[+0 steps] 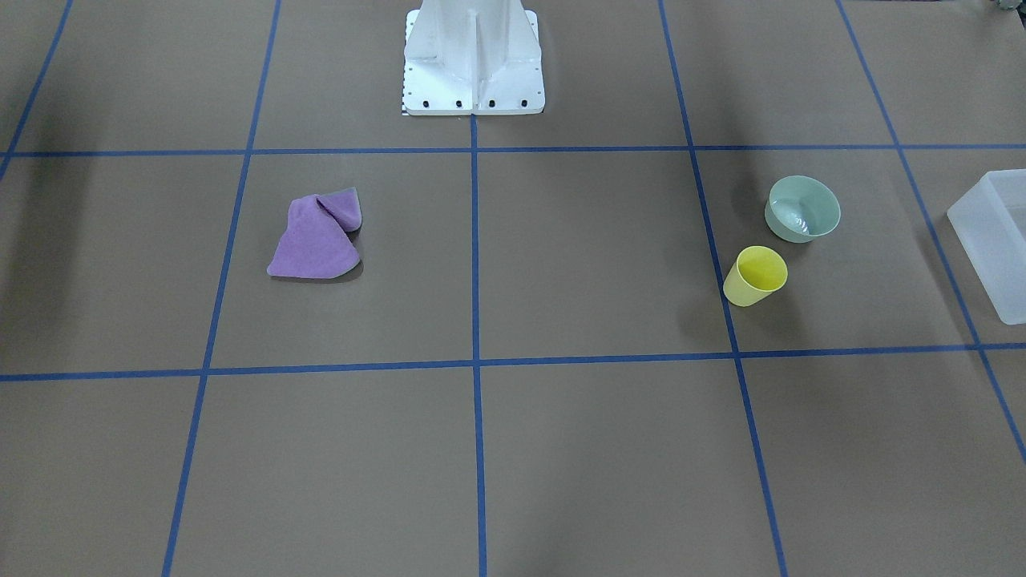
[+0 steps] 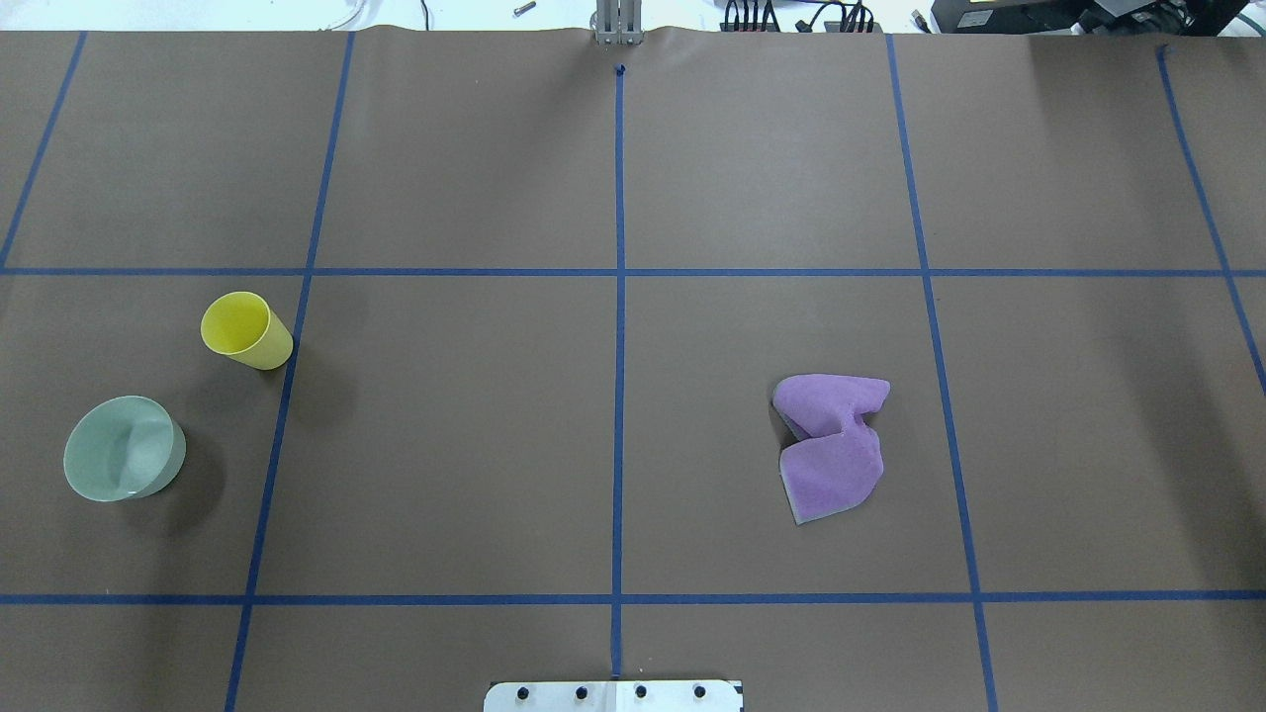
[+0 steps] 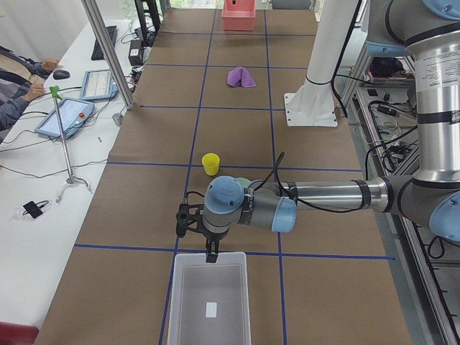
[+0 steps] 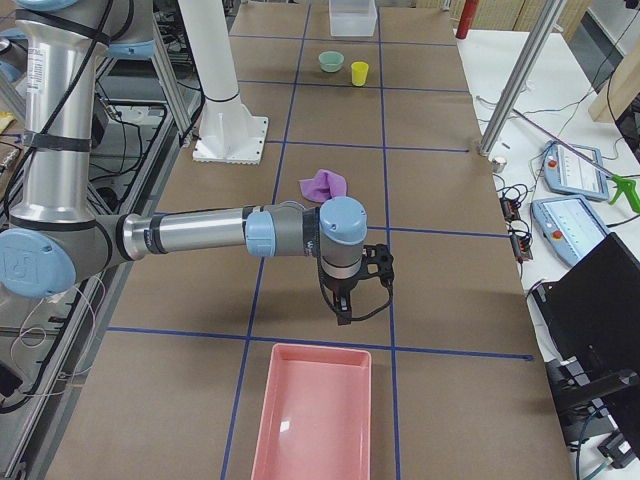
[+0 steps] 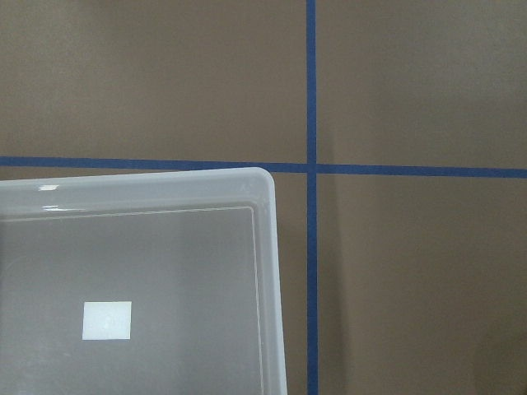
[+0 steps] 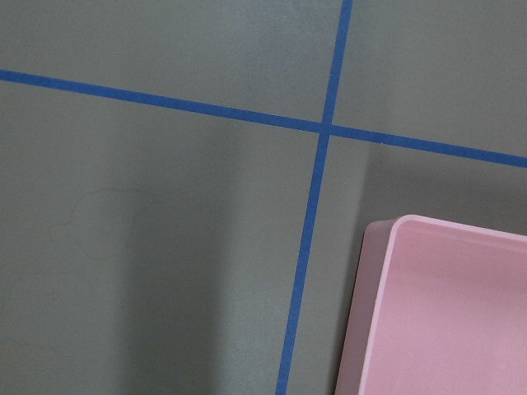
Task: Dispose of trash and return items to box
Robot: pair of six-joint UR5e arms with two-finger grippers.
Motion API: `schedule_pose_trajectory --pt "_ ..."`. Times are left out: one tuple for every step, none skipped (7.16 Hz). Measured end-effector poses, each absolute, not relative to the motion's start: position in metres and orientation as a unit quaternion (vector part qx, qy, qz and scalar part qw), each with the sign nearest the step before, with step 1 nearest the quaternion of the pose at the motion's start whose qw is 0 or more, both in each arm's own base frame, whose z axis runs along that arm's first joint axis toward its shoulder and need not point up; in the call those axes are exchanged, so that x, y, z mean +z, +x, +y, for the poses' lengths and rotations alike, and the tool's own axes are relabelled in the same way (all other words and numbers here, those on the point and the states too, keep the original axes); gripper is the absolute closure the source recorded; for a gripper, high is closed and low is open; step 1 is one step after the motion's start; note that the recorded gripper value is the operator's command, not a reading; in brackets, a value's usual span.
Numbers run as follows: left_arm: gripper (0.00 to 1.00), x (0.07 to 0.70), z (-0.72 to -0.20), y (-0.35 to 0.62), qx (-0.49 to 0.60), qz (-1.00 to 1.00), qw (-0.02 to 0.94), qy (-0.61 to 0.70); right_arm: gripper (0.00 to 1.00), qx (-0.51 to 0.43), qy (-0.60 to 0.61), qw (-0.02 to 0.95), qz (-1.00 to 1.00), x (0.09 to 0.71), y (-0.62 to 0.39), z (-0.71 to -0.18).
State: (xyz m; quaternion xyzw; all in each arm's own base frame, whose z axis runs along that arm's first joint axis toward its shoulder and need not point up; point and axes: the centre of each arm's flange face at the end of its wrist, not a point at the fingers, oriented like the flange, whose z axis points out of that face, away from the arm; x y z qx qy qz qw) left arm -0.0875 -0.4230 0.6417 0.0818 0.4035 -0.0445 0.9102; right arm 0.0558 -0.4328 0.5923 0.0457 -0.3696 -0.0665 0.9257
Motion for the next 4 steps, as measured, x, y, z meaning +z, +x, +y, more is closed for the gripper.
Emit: schedule_pose_trajectory --pt "0.02 0.642 -0.423 -0.0873 -0.045 0.404 0.91 0.081 0.0 -0.067 0.046 0.926 -0.37 0.5924 0.0558 -0.4328" --pt "0.02 0.6419 -0.4231 -0.0864 -0.045 0.406 0.909 0.08 0.0 -0.067 0.046 0.925 -0.37 0.5921 0.0555 -0.433" --pt "0.02 0.64 -0.4229 -0.0847 -0.044 0.416 0.905 0.079 0.0 -0.068 0.046 0.925 -0.37 0.5916 0.0552 -0.4335" --pt "0.03 0.6363 -0.4226 -0.0818 -0.04 0.432 0.897 0.079 0.0 -0.068 0.046 0.925 -0.37 0.5917 0.0551 -0.4337"
